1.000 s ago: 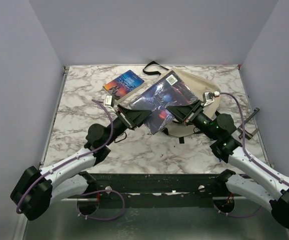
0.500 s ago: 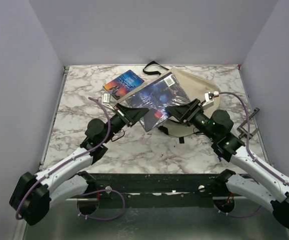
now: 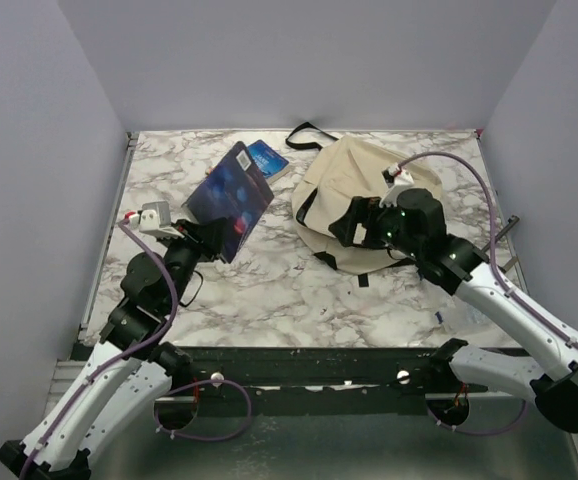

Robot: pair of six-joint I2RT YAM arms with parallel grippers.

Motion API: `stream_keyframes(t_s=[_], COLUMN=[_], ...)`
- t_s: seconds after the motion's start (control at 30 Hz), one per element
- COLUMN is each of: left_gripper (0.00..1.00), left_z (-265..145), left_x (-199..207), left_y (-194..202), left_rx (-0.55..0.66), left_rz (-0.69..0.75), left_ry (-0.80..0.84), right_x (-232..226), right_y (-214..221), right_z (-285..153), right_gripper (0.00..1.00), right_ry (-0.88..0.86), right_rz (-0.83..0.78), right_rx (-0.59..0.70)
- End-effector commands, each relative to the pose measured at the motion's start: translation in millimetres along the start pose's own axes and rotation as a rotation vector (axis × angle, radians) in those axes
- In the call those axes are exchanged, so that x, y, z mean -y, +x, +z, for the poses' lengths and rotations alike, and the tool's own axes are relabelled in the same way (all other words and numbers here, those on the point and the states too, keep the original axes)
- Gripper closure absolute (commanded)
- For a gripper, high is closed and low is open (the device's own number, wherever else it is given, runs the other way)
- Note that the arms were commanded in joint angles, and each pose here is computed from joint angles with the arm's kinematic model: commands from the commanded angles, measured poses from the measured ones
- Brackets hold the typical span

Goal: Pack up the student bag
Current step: Place the book in the student bag.

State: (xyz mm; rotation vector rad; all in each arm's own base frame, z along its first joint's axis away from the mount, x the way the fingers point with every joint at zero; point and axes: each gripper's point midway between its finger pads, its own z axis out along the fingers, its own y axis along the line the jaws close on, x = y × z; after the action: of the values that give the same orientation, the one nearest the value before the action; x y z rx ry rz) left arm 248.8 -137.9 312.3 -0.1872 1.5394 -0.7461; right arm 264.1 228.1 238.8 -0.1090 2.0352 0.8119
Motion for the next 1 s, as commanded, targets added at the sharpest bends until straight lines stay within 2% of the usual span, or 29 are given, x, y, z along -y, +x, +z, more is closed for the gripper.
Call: stream_keyframes(t_s=[0.0, 0.17, 0.3, 0.4, 0.53, 0.6, 0.7, 0.9, 0.97], left_gripper=[1.0, 1.0, 1.0, 1.0, 1.0, 1.0, 1.0, 1.0, 1.0], left_z=[-18.5, -21.8, -24.8, -26.0, -24.9, -24.6, -24.7, -24.6, -24.0], left_x=[-41.3, -50.1, -56.6, -60.8, -61.3, -60.6, -58.5, -52.9, -52.5], left_y=[-16.6, -10.0, -9.4, -8.7, -2.7, 0.2, 6.2, 18.9, 23.9], left_rx=[0.077, 0.061, 0.056, 0.056, 0.038, 0.024, 0.005, -0.041, -0.056], left_rz=[0.049, 0.023, 0.043, 0.041, 0.025, 0.011, -0.019, -0.06, -0.075], left_ry=[-0.198, -0.216, -0.241, -0.258, -0.254, -0.252, -0.239, -0.204, -0.199], right_x=[41.9, 60.3, 54.0, 54.4, 75.7, 84.8, 87.3, 91.6, 95.1], right_y=[-6.8, 4.6, 8.7, 16.3, 29.8, 29.3, 28.5, 17.2, 8.4], right_z=[-2.1, 20.7, 32.5, 41.5, 51.5, 52.3, 57.1, 62.0, 63.7], right_gripper=[0.0, 0.0, 0.01, 0.05, 0.17, 0.2, 0.25, 0.26, 0.35], right_ry=[0.292, 0.518, 0.556, 0.594, 0.709, 0.781, 0.798, 0.841, 0.853], right_rz=[-0.388, -0.62, -0.762, -0.869, -0.967, -0.984, -0.98, -0.963, -0.928], right_rx=[-0.11, -0.249, -0.278, -0.339, -0.435, -0.433, -0.392, -0.291, -0.269])
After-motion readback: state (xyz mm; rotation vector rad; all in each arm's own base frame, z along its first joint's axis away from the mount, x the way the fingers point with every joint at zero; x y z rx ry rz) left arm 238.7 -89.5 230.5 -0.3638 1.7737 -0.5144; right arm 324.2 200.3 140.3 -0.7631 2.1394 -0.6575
